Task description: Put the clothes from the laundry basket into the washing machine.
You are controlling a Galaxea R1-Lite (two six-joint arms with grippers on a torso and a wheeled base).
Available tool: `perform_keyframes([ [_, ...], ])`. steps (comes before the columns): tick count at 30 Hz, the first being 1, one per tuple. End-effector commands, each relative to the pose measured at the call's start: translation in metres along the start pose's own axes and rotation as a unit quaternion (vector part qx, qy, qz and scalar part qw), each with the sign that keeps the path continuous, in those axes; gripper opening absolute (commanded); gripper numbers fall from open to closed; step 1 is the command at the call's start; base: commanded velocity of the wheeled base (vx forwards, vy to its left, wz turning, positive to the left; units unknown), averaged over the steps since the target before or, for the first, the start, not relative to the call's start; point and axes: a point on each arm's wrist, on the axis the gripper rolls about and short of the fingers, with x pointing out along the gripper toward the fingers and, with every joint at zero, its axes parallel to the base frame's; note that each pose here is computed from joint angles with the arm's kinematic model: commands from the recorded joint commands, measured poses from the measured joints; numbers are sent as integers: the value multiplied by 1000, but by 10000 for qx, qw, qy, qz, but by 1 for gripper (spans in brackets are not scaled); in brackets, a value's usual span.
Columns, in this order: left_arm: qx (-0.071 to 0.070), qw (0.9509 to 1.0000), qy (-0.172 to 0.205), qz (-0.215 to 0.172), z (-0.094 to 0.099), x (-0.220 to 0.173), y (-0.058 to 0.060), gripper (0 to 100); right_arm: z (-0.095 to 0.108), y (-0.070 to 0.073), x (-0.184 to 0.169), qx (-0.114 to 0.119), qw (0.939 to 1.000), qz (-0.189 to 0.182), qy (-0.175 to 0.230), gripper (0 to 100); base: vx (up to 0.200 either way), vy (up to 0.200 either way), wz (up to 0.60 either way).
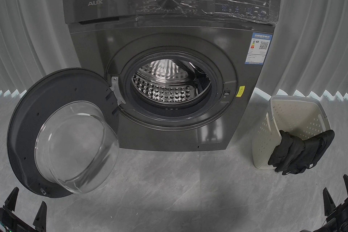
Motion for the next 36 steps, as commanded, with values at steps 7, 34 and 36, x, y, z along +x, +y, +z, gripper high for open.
perform_keyframes([
  [7,-2,10000,-3,1,-5,0,0,100,-5,0,0,0,10000,-1,25,100,0,-29,0],
  [34,-2,10000,-3,9,-5,0,0,100,-5,0,0,0,10000,-1,25,100,0,-170,0],
  [36,-2,10000,-3,9,-5,0,0,100,-5,0,0,0,10000,6,25,100,0,-200,0],
])
